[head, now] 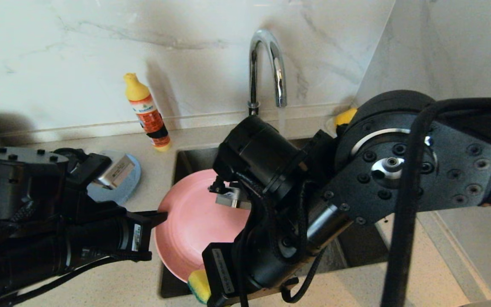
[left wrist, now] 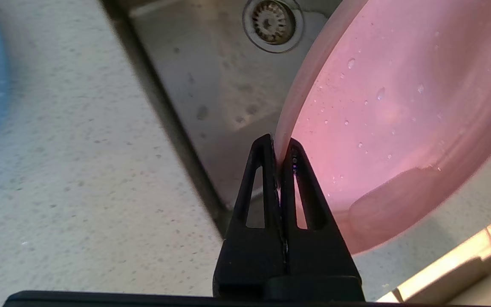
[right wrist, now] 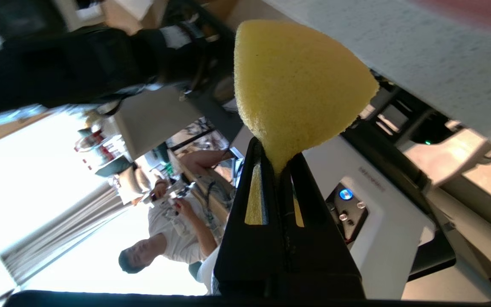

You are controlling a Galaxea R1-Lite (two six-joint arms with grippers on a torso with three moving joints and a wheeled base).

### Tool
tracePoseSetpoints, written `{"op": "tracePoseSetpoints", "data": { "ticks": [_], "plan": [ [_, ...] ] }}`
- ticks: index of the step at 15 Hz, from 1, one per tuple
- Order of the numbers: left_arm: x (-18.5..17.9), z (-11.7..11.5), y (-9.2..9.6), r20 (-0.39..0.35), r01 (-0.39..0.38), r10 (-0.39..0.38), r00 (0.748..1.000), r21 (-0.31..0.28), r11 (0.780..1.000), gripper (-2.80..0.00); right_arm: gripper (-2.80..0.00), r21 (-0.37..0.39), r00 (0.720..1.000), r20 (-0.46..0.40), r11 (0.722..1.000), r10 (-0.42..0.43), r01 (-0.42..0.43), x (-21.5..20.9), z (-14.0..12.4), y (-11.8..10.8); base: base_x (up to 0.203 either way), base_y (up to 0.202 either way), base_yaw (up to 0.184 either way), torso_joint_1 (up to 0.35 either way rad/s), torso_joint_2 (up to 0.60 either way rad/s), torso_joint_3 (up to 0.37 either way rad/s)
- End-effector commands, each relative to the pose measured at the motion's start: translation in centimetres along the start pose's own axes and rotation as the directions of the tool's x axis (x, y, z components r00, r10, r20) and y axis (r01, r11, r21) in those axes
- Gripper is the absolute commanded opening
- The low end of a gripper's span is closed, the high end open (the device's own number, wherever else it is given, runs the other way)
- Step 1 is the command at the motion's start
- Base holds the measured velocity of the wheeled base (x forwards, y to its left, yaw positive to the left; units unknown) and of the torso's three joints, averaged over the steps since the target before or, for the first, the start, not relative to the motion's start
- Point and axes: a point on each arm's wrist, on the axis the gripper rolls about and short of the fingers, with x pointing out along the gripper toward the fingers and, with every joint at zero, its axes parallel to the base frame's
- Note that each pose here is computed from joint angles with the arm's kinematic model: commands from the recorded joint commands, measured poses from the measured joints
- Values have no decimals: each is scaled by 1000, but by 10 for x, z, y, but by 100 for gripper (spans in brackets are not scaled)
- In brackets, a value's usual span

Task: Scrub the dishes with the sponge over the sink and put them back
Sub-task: Wipe the plate

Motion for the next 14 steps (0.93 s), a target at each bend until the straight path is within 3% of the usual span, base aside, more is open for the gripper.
{"op": "tracePoseSetpoints", "data": {
  "ticks": [1,9,14],
  "plan": [
    [2,0,-5,-5,22,-22,1000,7,1000,-280,-280,18,999,-26,1000,-23,24,15,4,-5,0,0,0,0,0,0],
    [0,-15,-20,-44,90,-88,995,33,995,-280,-280,78,997,51,996,-52,48,3,21,-24,0,0,0,0,0,0],
    [0,-18,-20,-48,93,-91,995,33,995,-280,-280,123,993,108,992,-44,31,-13,29,-32,0,0,0,0,0,0]
  ]
}}
